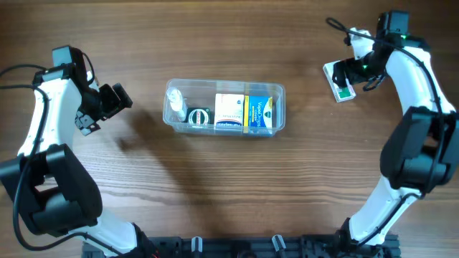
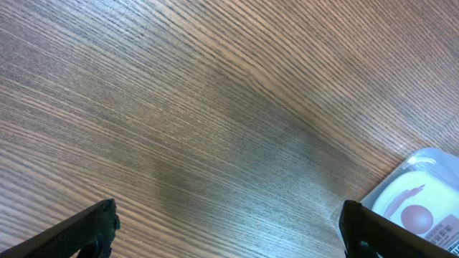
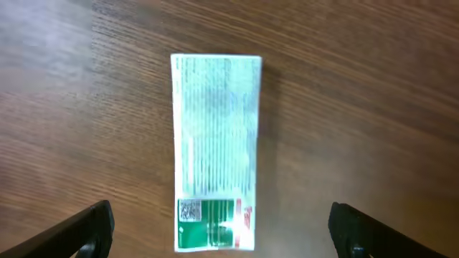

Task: Pack container
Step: 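Move right gripper to the white-green medicine box, then grasp white-green medicine box with right gripper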

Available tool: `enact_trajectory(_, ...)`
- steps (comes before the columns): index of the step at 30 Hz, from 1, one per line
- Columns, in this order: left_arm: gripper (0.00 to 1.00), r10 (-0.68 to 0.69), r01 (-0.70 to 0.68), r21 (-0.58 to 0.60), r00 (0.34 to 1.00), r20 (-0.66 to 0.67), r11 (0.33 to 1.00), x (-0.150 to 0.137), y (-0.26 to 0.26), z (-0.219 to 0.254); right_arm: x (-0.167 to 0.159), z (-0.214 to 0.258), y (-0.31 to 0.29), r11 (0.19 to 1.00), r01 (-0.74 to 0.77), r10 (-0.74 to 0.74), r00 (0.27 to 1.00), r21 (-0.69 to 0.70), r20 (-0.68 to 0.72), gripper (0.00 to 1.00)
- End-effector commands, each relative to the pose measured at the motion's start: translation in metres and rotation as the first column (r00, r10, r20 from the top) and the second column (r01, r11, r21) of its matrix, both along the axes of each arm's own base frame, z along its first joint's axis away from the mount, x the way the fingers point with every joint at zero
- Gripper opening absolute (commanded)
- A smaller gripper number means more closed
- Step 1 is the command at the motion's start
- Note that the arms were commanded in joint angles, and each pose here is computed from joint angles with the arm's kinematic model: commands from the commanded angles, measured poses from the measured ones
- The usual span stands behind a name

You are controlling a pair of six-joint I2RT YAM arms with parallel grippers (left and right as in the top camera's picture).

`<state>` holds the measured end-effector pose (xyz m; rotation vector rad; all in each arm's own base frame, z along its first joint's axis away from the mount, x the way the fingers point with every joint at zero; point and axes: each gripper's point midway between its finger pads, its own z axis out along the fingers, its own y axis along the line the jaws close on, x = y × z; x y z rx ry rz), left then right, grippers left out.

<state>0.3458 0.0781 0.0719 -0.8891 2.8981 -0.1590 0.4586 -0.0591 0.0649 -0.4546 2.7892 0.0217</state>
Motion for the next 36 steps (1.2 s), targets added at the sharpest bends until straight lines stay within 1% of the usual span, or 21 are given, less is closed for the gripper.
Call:
enact_trajectory(1, 1.0, 0.011, -0.011, 0.006, 1.0, 0.017, 1.0, -0.001, 0.001, 0.007, 0.005, -0.012, 0.01, 0.995, -0.097, 0.097, 0.995, 0.018, 0.004, 0.96)
enact_trajectory(5, 1.0, 0.011, -0.011, 0.006, 1.0, 0.017, 1.0, -0.001, 0.001, 0.007, 0.011, -0.024, 0.009, 0.996, -0.087, 0.087, 0.996, 0.017, 0.006, 0.93)
enact_trajectory(9, 1.0, 0.011, -0.011, 0.006, 1.0, 0.017, 1.0, -0.001, 0.001, 0.007, 0.007, -0.05, 0.01, 0.998, -0.051, 0.053, 0.997, 0.04, -0.049, 0.91)
enact_trajectory(12, 1.0, 0.011, -0.011, 0.006, 1.0, 0.017, 1.0, -0.001, 0.001, 0.007, 0.006, -0.06, 0.01, 0.999, -0.002, 0.006, 0.997, 0.055, -0.074, 0.86)
enact_trajectory(14, 1.0, 0.011, -0.011, 0.006, 1.0, 0.017, 1.0, -0.001, 0.001, 0.007, 0.008, -0.059, 0.008, 0.997, 0.049, -0.045, 0.996, 0.053, -0.071, 0.79)
enact_trajectory(16, 1.0, 0.011, -0.011, 0.006, 1.0, 0.017, 1.0, -0.001, 0.001, 0.007, 0.007, -0.062, 0.004, 0.996, 0.084, -0.08, 0.994, 0.039, -0.079, 0.77)
enact_trajectory(22, 1.0, 0.011, -0.011, 0.006, 1.0, 0.017, 1.0, -0.001, 0.001, 0.007, 0.008, -0.069, 0.004, 0.996, 0.082, -0.078, 0.993, 0.04, -0.086, 0.75)
enact_trajectory(26, 1.0, 0.011, -0.011, 0.006, 1.0, 0.017, 1.0, -0.001, 0.001, 0.007, 0.009, -0.068, 0.004, 0.997, 0.064, -0.061, 0.995, 0.035, -0.077, 0.64)
enact_trajectory(29, 1.0, 0.011, -0.011, 0.006, 1.0, 0.017, 1.0, -0.001, 0.001, 0.007, 0.008, -0.068, 0.004, 0.999, 0.02, -0.018, 0.997, 0.026, -0.076, 0.62)
enact_trajectory(31, 1.0, 0.011, -0.011, 0.006, 1.0, 0.017, 1.0, -0.001, 0.001, 0.007, 0.008, -0.069, 0.004, 0.999, 0.021, -0.019, 0.997, 0.026, -0.078, 0.61)
enact_trajectory(36, 1.0, 0.011, -0.011, 0.006, 1.0, 0.017, 1.0, -0.001, 0.001, 0.007, 0.008, -0.066, 0.009, 1.0, 0.014, -0.012, 0.997, 0.026, -0.077, 0.55)
